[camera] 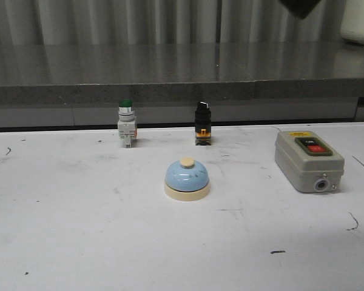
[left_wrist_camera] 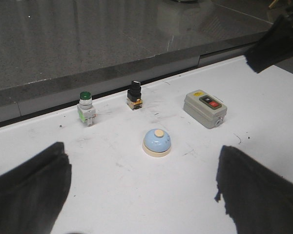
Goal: Place and press bell with both arms
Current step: 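Lower the closed right gripper onto the bell's cream button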
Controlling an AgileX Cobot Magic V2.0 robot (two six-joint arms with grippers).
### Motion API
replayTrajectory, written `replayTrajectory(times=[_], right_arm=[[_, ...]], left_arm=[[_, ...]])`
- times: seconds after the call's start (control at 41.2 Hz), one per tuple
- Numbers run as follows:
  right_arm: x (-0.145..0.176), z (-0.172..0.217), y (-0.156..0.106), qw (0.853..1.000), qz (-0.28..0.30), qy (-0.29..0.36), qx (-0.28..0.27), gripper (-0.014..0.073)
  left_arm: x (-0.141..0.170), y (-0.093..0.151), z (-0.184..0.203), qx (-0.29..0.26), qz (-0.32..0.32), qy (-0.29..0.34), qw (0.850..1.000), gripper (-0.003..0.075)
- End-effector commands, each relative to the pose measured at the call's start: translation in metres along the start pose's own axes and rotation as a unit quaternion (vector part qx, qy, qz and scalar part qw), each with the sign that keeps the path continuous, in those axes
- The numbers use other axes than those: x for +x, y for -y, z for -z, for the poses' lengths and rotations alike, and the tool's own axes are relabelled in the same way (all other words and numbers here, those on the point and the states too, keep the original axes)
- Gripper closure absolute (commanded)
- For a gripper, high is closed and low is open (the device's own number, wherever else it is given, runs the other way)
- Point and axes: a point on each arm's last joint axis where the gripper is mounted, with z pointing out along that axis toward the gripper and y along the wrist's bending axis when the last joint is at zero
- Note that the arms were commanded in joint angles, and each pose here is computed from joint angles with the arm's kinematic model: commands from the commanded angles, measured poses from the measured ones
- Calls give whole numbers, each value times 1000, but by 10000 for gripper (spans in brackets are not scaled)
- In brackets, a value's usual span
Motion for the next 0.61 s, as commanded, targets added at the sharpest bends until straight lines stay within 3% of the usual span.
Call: replayTrajectory(times=[0.0, 0.34, 0.583], right_arm=[[-24, -11, -3, 1000, 12, 27, -4, 663], [-56, -94, -9, 999, 22, -28, -12, 663], [-54, -159, -4, 995, 41, -87, 5, 663]], left_arm=[[-14, 1, 2, 5, -1, 49, 999, 133], [-14, 1, 2, 5, -1, 49, 999, 133], [-14, 1, 2, 5, -1, 49, 999, 133]])
